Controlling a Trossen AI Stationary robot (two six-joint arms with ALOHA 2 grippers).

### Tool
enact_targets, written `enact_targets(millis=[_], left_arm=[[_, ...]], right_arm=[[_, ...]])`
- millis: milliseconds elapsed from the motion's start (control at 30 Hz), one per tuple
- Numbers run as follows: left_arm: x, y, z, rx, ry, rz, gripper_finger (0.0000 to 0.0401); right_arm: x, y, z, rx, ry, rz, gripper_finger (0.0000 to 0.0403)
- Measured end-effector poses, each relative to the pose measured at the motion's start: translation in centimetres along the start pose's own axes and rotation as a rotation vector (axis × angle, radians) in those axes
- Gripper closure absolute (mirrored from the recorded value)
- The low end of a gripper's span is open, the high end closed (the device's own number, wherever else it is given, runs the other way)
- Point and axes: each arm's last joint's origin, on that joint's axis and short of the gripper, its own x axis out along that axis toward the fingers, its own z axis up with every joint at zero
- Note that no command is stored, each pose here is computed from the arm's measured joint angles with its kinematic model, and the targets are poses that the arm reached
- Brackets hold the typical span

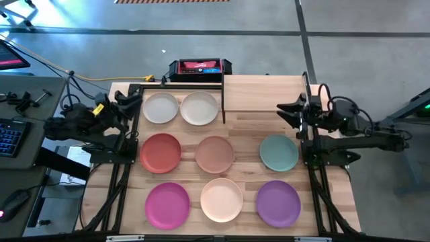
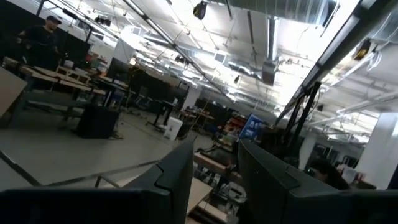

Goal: Place and stack plates onto a shelf
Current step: Put the blue plate on the shelf

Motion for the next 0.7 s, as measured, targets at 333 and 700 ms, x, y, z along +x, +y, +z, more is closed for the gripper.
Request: enact_targets(millis=[333, 700], left_arm=[[0.4, -0.2, -0.4, 0.018, 0.026, 0.007, 0.0284], [0.5, -0.3, -0.5, -0.009, 0.027, 0.008, 0.0284]], right_arm=[[0.9, 0.6, 1.5, 0.087, -0.014, 0.006, 0.0268], [2.2, 1.2, 0.1, 0.257, 0.154, 0.135, 0.0268]])
